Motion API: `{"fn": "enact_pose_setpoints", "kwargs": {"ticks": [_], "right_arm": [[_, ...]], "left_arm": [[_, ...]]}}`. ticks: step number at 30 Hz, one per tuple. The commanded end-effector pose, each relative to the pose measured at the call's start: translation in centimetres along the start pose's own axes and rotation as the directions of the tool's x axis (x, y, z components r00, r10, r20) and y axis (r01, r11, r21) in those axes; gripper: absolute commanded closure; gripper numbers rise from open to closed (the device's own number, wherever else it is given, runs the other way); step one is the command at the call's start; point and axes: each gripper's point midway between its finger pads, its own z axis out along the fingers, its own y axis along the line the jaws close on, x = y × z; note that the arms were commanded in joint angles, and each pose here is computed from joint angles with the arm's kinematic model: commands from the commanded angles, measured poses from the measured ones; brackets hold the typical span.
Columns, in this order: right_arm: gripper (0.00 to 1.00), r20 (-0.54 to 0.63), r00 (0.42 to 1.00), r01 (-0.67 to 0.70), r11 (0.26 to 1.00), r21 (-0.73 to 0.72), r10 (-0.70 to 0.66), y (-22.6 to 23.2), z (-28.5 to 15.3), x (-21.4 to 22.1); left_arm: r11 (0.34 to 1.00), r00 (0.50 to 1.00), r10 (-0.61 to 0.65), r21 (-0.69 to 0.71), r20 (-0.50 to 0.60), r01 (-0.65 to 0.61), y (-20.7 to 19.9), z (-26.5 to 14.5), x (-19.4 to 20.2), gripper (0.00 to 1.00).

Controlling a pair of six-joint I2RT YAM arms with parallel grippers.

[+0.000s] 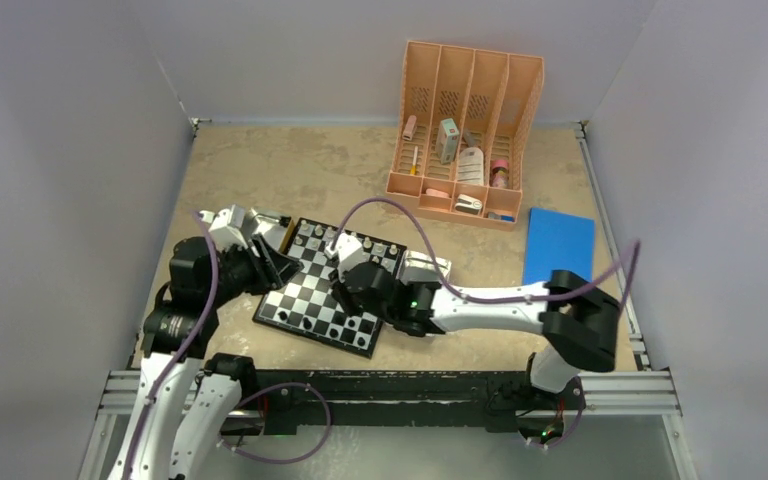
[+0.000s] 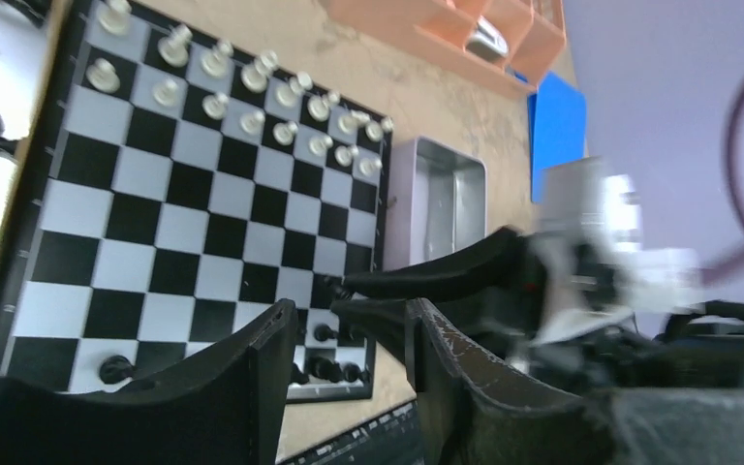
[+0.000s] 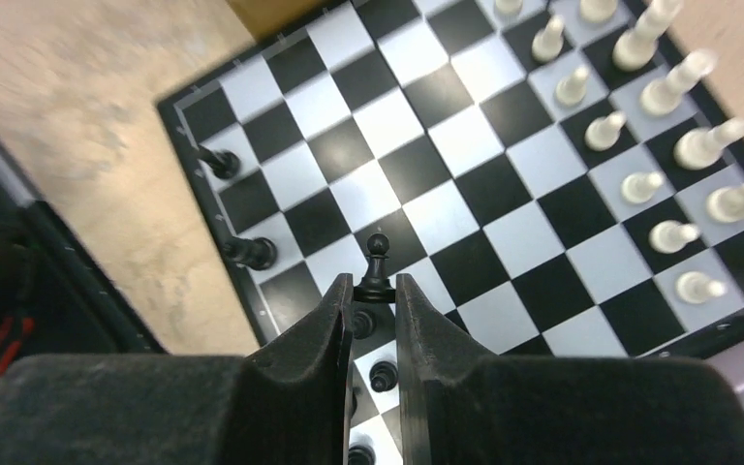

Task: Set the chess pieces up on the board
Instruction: Pick up the chess piece from the chessboard, then place the chess piece on the chessboard.

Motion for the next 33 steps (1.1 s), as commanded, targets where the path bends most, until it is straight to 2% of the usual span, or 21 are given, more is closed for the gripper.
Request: {"fn": "enact_pose_setpoints", "kwargs": {"ticks": [1, 5, 9, 12, 14, 18, 21, 33], "right_arm": [[0.83, 0.269, 0.963, 0.025, 0.998, -0.063, -0.008, 0.5, -3.9, -6.6], [0.84, 0.451, 0.892, 0.106, 0.986, -0.130, -0.036, 0.5, -8.3, -9.2], [0.83, 0.588, 0.807, 0.179, 0.973, -0.148, -0.058, 0.2, -12.4, -11.0], [0.82, 0.649, 0.757, 0.219, 0.965, -0.145, -0.074, -0.2, -14.6, -11.5], [0.81, 0.666, 0.740, 0.240, 0.962, -0.132, -0.094, -0.4, -15.4, -11.7], [0.81, 0.680, 0.723, 0.288, 0.948, -0.135, -0.123, -0.1, -16.2, -11.8], [0.81, 0.689, 0.713, 0.325, 0.931, -0.164, -0.128, 0.7, -16.6, -11.9], [0.81, 0.695, 0.704, 0.398, 0.891, -0.221, -0.142, 3.0, -16.4, -12.1]], "left_arm": [[0.988, 0.990, -0.024, 0.147, -0.138, 0.044, -2.8, 0.5, 1.1, 0.58], [0.954, 0.972, -0.036, 0.282, -0.234, 0.104, -5.6, 0.1, 1.5, 0.63], [0.884, 0.949, -0.033, 0.434, -0.313, 0.173, -8.8, -1.2, 1.5, 0.68], [0.849, 0.936, -0.021, 0.488, -0.351, 0.202, -9.8, -1.8, 1.5, 0.67], [0.833, 0.926, -0.013, 0.509, -0.377, 0.219, -10.2, -1.9, 1.6, 0.62], [0.791, 0.901, -0.009, 0.549, -0.434, 0.272, -10.8, -2.0, 1.9, 0.56], [0.766, 0.882, -0.008, 0.564, -0.471, 0.309, -11.0, -2.0, 2.0, 0.55], [0.765, 0.844, -0.017, 0.537, -0.536, 0.356, -10.7, -0.3, 2.8, 0.66]]}}
